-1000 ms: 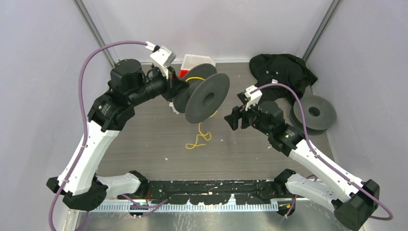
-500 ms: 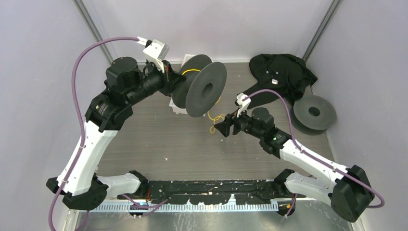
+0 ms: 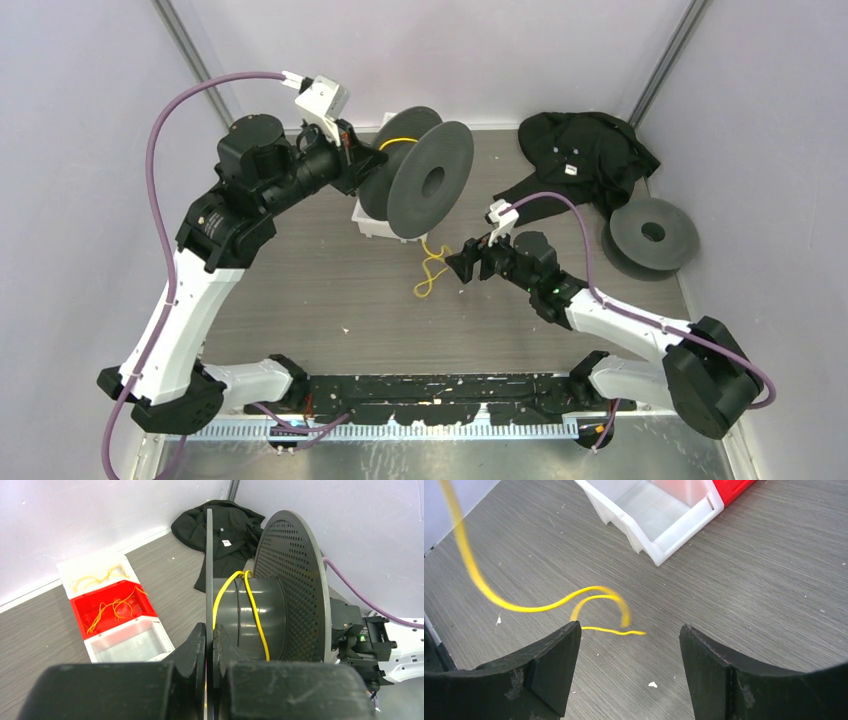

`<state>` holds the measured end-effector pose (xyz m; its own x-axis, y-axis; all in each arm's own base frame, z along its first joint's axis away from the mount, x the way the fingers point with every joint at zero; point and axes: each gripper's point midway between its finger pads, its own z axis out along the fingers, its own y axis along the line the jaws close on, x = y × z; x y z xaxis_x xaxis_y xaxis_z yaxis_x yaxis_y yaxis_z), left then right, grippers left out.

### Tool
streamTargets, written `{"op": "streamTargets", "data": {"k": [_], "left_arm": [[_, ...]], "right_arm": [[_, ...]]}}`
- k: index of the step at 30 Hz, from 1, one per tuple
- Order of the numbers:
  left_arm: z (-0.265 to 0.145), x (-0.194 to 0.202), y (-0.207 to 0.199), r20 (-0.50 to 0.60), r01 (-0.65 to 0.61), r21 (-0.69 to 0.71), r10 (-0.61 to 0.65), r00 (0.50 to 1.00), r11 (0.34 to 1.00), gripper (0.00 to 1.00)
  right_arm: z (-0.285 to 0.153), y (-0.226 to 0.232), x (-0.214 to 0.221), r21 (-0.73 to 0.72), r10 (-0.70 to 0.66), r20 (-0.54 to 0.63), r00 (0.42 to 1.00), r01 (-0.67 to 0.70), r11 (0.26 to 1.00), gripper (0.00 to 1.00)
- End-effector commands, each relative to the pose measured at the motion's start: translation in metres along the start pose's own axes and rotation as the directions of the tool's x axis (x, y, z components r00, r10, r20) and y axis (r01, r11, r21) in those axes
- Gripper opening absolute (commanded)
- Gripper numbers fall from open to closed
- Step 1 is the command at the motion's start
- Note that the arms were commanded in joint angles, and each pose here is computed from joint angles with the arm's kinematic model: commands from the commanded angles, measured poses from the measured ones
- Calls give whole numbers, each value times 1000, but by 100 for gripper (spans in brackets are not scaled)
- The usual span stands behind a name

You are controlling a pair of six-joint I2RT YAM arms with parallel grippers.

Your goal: Wrap the cables

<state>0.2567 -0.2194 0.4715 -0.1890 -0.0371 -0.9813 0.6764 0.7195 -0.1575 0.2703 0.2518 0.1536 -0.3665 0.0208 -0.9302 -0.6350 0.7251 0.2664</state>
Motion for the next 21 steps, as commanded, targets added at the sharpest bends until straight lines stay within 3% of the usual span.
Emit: {"op": "streamTargets", "data": {"k": [1,13,21], "left_arm": [[-14,-58,-15,197,-9,47,-1,980,999,0],[-22,-67,-21,219,-10,66,-4,976,998,0],[-22,-68,-21,222,-15,65,0,975,998,0]], "right_arm": [[13,-3,-17,13,28,101,994,-29,999,77],[43,10,-15,-51,138,140,981,-132,990,76],[25,-10,-12,57,142,179,974,-154,986,78]]}}
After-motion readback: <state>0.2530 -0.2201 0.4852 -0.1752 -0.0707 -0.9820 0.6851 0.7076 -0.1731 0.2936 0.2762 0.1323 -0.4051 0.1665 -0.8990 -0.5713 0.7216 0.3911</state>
